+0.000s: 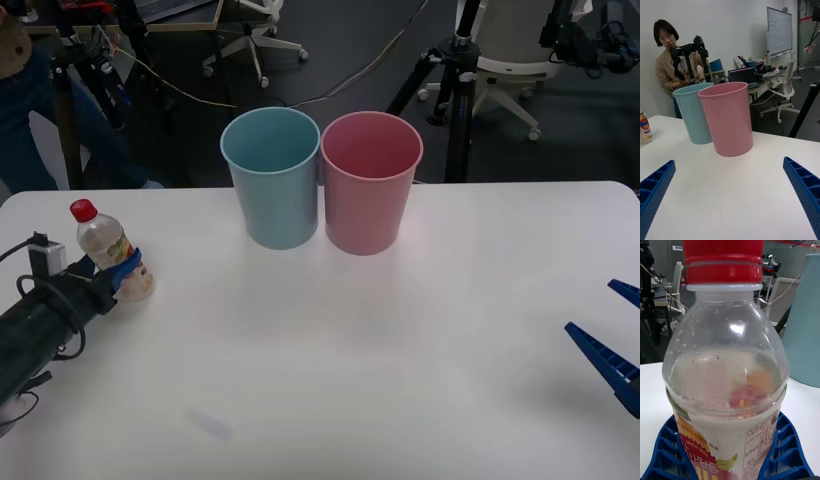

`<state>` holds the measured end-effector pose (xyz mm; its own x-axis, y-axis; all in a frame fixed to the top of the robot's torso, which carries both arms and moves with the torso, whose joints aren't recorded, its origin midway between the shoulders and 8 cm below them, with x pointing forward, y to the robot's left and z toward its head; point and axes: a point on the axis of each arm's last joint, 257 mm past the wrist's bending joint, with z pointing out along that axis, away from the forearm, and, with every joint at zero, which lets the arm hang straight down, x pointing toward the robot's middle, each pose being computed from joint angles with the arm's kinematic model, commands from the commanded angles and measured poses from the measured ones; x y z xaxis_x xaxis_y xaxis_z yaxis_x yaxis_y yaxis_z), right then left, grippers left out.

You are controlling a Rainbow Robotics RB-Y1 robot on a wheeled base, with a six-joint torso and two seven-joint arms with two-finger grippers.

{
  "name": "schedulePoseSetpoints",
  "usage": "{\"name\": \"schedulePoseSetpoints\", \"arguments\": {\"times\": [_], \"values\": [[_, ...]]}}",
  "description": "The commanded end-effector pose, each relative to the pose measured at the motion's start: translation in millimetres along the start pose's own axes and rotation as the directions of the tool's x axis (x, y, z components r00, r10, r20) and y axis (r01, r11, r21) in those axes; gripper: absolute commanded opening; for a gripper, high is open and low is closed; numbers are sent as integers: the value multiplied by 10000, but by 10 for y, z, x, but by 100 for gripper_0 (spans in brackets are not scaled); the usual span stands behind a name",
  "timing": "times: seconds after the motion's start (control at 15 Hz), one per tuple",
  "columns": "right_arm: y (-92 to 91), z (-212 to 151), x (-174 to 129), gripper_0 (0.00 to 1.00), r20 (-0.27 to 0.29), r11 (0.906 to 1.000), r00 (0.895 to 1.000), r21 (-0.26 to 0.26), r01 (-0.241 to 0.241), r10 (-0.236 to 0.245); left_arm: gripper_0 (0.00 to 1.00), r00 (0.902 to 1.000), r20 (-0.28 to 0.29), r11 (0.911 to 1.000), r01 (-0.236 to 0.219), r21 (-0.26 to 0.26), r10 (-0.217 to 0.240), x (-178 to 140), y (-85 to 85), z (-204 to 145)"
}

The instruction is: Grasp the object on the table and drop it into the matching bin: aluminum can to the light blue bin, PET bottle to the pink bin.

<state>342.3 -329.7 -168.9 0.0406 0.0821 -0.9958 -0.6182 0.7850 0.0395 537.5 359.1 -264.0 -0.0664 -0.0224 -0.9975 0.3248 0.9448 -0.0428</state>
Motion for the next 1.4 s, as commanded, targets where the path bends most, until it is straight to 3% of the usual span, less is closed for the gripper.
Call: {"name": "schedulePoseSetpoints", "arguments": {"times": [0.07,0.2,0.4,0.6,0.8,1.07,1.27,1.4], "values": [[0,0,0,100,0,10000,10000,0,0,0,0,9992,230,9994,-319,156,316,-110,-97,-159],[0,0,0,100,0,10000,10000,0,0,0,0,9986,185,9988,-493,-57,493,-122,-103,-320],[0,0,0,100,0,10000,10000,0,0,0,0,9986,204,9988,-481,52,480,-165,-182,-524],[0,0,0,100,0,10000,10000,0,0,0,0,9997,249,9993,-7,378,-2,-269,-350,-728],[0,0,0,100,0,10000,10000,0,0,0,0,9998,160,9974,139,703,-150,-361,-498,-896],[0,0,0,100,0,10000,10000,0,0,0,0,9994,270,9936,-243,1105,214,-606,-696,-1034],[0,0,0,100,0,10000,10000,0,0,0,0,9994,329,9856,40,1693,-97,-823,-980,-1034],[0,0,0,100,0,10000,10000,0,0,0,0,9992,393,9782,-176,2069,96,-968,-1170,-999]]}}
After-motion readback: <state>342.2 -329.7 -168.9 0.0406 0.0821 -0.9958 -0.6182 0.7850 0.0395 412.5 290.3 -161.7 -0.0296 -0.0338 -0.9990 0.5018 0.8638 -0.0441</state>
